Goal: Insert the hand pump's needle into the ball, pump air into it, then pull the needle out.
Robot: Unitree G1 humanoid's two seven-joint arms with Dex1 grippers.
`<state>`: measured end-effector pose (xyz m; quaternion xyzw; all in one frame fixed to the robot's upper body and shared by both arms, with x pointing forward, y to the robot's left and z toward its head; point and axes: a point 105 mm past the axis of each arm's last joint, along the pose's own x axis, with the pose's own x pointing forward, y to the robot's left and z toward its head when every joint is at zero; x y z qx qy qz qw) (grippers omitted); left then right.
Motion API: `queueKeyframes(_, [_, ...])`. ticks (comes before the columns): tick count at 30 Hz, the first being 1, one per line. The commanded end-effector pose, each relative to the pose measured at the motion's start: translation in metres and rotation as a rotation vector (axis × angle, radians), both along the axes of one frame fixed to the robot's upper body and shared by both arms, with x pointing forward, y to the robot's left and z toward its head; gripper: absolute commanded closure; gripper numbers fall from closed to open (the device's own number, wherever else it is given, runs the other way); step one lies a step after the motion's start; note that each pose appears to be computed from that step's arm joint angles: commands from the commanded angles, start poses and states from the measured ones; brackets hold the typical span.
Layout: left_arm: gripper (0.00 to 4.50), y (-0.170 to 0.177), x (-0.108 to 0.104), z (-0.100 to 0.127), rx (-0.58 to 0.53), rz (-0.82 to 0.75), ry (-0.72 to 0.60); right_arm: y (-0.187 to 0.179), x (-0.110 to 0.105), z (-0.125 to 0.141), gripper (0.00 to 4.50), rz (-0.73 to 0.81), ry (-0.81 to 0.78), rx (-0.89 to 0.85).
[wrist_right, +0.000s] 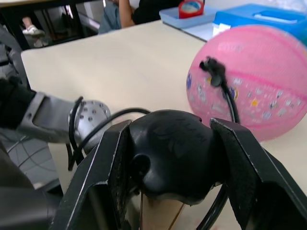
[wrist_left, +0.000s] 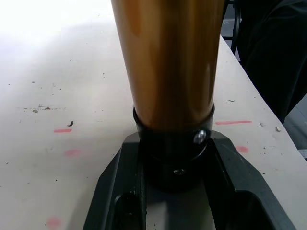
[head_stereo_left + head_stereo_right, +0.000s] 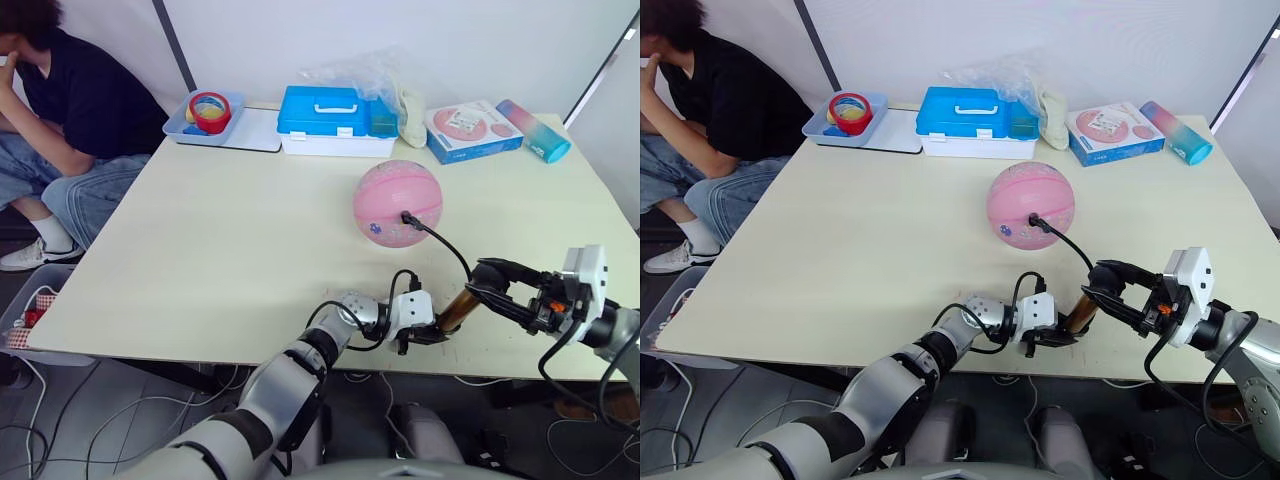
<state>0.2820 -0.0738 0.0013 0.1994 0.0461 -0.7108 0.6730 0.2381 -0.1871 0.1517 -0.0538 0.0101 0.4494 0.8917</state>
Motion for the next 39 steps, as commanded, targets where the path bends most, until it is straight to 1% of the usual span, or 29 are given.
queueKeyframes(1, [3.42, -0.01, -0.016, -0.008, 0.038, -0.078, 0.012, -0.009, 0.001, 0.014, 2.46, -0.026, -0.026, 0.009])
queueKeyframes(4, [3.42, -0.01, -0.016, -0.008, 0.037, -0.079, 0.013, -0.014, -0.002, 0.031, 2.46, -0.026, -0.054, 0.007])
queueKeyframes(11, [3.42, -0.01, -0.017, -0.009, 0.037, -0.076, 0.015, -0.029, -0.011, 0.085, 2.46, -0.041, -0.118, 0.046])
queueKeyframes(13, [3.42, -0.01, -0.017, -0.009, 0.037, -0.078, 0.015, -0.032, -0.015, 0.097, 2.46, -0.037, -0.122, 0.053])
queueKeyframes(19, [3.42, -0.01, -0.018, -0.01, 0.04, -0.081, 0.013, -0.038, -0.023, 0.121, 2.46, -0.025, -0.121, 0.057])
queueKeyframes(22, [3.42, -0.01, -0.018, -0.009, 0.04, -0.079, 0.01, -0.037, -0.026, 0.142, 2.46, -0.01, -0.156, 0.062])
queueKeyframes(24, [3.42, -0.01, -0.018, -0.009, 0.039, -0.077, 0.009, -0.035, -0.026, 0.146, 2.46, -0.003, -0.162, 0.058])
queueKeyframes(28, [3.42, -0.011, -0.018, -0.01, 0.04, -0.079, 0.007, -0.026, -0.021, 0.137, 2.46, 0.01, -0.143, 0.052])
queueKeyframes(32, [3.42, -0.011, -0.017, -0.01, 0.04, -0.074, 0.005, -0.02, -0.014, 0.1, 2.46, -0.007, -0.072, 0.012])
queueKeyframes(34, [3.42, -0.01, -0.017, -0.01, 0.04, -0.072, 0.005, -0.019, -0.009, 0.077, 2.46, -0.027, -0.042, -0.018])
queueKeyframes(39, [3.42, -0.01, -0.017, -0.01, 0.041, -0.072, 0.005, -0.014, -0.002, 0.035, 2.46, -0.042, 0.008, -0.063])
